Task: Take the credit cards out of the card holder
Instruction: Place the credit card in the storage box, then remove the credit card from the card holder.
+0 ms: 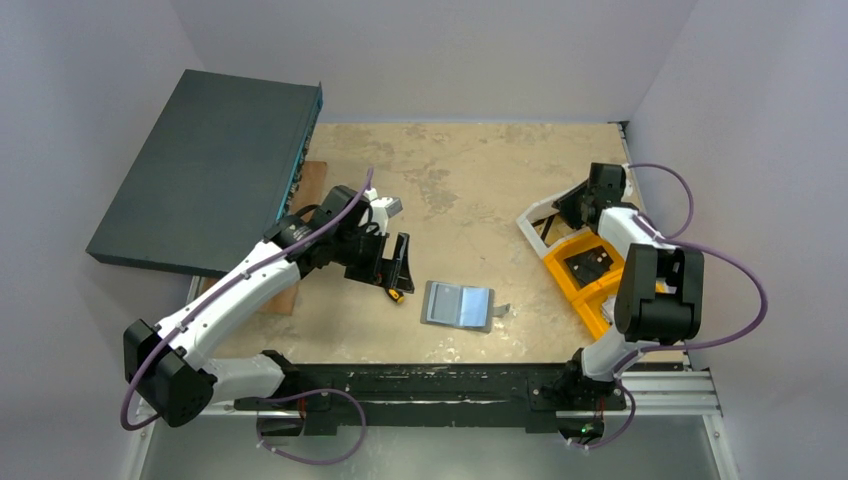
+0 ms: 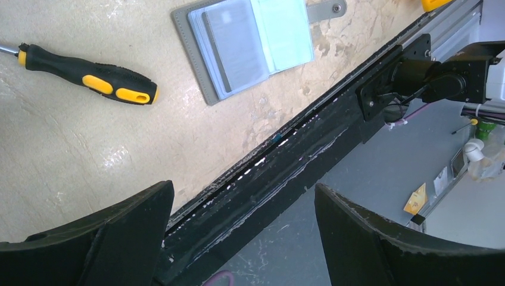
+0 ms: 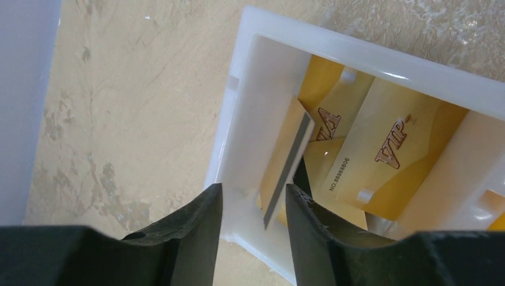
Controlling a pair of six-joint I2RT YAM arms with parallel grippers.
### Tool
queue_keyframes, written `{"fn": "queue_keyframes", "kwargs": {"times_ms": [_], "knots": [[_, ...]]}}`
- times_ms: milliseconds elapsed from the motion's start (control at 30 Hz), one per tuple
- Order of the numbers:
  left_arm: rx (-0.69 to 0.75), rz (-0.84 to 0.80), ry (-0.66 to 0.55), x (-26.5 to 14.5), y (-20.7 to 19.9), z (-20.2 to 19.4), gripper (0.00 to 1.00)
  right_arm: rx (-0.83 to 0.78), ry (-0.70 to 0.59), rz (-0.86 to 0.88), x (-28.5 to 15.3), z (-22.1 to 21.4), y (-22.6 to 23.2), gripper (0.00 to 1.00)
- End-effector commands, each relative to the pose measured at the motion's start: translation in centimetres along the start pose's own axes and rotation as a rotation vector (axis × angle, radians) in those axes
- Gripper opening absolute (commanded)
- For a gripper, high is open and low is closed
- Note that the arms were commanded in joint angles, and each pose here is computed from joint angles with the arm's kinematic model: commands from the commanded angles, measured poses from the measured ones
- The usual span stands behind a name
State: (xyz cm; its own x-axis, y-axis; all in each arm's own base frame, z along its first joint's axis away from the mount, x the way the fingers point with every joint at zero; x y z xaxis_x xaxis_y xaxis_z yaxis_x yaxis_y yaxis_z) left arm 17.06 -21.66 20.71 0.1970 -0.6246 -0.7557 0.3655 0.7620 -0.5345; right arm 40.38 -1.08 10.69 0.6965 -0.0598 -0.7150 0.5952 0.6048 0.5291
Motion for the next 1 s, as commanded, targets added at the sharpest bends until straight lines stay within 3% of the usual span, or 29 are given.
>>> {"fn": "queue_keyframes", "kwargs": {"times_ms": [0, 267, 500, 733, 867, 967], "knots": [[0.025, -0.02, -0.023, 0.1, -0.6, 0.9, 0.88, -0.048, -0.052, 0.069, -2.4, 2.1, 2.3, 0.48], [0.006, 0.004, -0.017, 0.5, -0.3, 1.3, 0.89, -0.088, -0.076, 0.067, -6.1, 1.9, 1.9, 0.82], [-0.044, 0.037, -0.021, 1.5, 0.2, 1.7, 0.91, -0.202, -0.047, 0.064, -9.2, -1.0, 2.6, 0.94], [-0.145, 0.111, -0.069, 2.4, 1.3, 2.6, 0.91, -0.348, 0.121, 0.231, -12.2, -11.3, 5.7, 0.82], [-0.234, 0.111, -0.118, 2.6, 1.5, 3.4, 0.91, -0.46, 0.253, 0.239, -13.1, -17.9, 5.3, 0.67], [-0.281, 0.131, -0.155, 2.4, 1.9, 3.9, 0.91, -0.534, 0.302, 0.228, -13.7, -21.4, 4.4, 0.65]]}}
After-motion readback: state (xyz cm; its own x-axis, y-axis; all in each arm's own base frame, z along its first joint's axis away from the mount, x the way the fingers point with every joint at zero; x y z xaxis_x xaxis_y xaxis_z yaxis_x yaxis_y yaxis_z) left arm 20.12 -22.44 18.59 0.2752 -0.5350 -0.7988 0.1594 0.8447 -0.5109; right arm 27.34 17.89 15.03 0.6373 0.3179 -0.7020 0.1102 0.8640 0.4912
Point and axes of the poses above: each gripper's point midway between its finger pads, its own x axis out along the fingers, its own y axis along the line the jaws close on, z = x × y, the point moved 3 cm from there along -x, back along the fingers, and after that the axes turned 2 degrees about -x, right-handed, at the moved point
